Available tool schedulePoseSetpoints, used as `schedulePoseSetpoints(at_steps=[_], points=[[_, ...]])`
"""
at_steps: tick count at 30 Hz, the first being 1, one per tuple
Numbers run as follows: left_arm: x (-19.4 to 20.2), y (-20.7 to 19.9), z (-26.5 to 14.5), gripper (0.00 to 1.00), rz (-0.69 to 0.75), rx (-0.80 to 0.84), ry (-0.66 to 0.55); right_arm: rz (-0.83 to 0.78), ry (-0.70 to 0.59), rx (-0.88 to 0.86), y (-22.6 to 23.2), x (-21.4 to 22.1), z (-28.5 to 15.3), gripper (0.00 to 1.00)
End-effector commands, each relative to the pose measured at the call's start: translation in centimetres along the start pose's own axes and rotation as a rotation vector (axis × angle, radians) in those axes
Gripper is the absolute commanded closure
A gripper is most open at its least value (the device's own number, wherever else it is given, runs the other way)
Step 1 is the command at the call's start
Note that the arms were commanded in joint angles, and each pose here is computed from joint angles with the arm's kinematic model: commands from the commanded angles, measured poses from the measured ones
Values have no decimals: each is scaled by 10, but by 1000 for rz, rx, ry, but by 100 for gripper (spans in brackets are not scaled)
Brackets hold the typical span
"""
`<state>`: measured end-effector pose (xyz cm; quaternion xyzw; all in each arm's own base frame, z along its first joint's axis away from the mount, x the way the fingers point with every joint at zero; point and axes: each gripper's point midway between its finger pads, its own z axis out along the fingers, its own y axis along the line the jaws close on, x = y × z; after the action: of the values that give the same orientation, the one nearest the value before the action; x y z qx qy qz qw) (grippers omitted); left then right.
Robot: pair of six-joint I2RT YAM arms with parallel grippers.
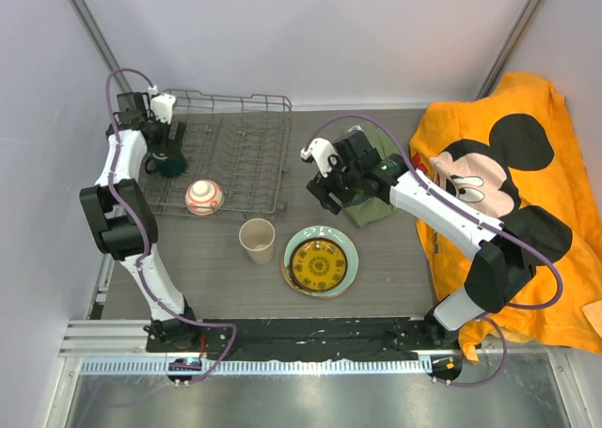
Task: Unload the mixed dishes from the dish rack
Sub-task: Pick up the cup from the dish rack.
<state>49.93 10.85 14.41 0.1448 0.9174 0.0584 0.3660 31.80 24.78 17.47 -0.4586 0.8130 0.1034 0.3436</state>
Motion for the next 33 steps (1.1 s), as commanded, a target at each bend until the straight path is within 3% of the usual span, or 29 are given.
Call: schedulePoseSetpoints(at_steps=[1, 23, 33], points=[[-16, 17, 2, 0, 55, -50, -13, -32, -86, 11, -2, -19, -11, 21], [1, 6, 18, 0, 152, 127, 78, -51, -29, 12, -3, -3, 3, 21], [22, 28, 19, 0, 244, 166, 90, -48, -12, 5, -3, 3, 7, 21]])
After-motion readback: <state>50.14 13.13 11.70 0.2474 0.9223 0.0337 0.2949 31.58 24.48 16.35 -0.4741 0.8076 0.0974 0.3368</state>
